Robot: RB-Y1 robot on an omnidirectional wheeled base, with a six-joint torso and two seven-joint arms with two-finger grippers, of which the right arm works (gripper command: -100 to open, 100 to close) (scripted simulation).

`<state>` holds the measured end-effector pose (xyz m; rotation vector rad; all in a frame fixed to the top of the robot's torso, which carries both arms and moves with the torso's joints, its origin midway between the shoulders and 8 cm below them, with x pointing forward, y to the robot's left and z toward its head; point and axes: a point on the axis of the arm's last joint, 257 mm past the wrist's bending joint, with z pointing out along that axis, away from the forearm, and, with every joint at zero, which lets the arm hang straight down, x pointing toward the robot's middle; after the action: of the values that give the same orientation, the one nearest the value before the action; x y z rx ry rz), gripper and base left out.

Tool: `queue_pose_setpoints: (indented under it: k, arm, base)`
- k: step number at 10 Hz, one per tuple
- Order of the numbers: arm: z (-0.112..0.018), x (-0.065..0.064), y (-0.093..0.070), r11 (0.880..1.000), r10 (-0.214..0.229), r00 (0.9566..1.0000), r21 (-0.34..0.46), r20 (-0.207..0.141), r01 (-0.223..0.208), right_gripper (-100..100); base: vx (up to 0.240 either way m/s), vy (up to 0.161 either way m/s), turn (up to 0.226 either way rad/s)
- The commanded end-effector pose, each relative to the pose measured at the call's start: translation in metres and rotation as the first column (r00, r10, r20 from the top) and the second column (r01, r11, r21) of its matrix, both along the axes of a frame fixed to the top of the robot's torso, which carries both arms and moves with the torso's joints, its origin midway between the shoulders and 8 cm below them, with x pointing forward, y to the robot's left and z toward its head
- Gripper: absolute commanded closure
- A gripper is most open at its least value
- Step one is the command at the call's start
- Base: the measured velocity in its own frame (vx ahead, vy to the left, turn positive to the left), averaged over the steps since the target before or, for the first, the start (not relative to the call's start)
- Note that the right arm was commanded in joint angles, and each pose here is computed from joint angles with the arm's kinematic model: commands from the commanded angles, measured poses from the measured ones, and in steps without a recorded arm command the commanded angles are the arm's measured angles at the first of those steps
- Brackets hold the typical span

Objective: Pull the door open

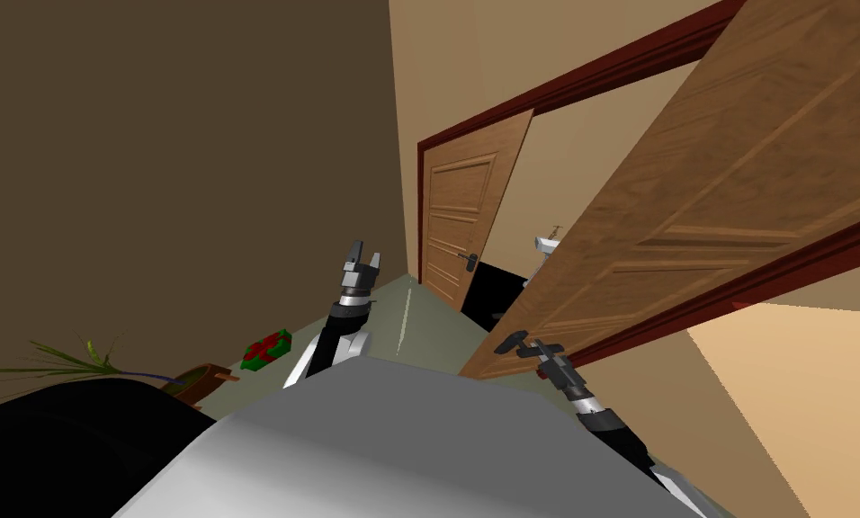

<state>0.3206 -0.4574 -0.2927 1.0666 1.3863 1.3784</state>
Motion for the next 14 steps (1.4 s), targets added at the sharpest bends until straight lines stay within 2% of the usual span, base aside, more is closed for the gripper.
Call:
queue_pose_setpoints:
  k: [1, 5, 6, 7, 14]
  arm:
    - [-0.002, -0.011, 0.004, 1.000, 0.029, 0.9996, 0.007, -0.005, -0.029, 100]
    - [0.000, -0.034, 0.004, 0.997, 0.079, 0.9968, 0.013, -0.010, -0.079, 100]
    - [0.001, -0.029, 0.000, 0.998, 0.065, 0.9979, 0.007, -0.005, -0.065, 100]
    - [-0.002, -0.035, 0.000, 0.996, 0.084, 0.9964, 0.004, -0.009, -0.084, 100]
    - [-0.006, -0.050, 0.001, 0.991, 0.134, 0.9908, -0.004, -0.016, -0.135, 100]
  base:
    - [-0.020, -0.013, -0.005]
    - [-0.028, -0.035, -0.007]
    - [-0.014, -0.026, -0.006]
    - [0.029, 0.077, -0.045]
    - [0.019, 0.071, -0.039]
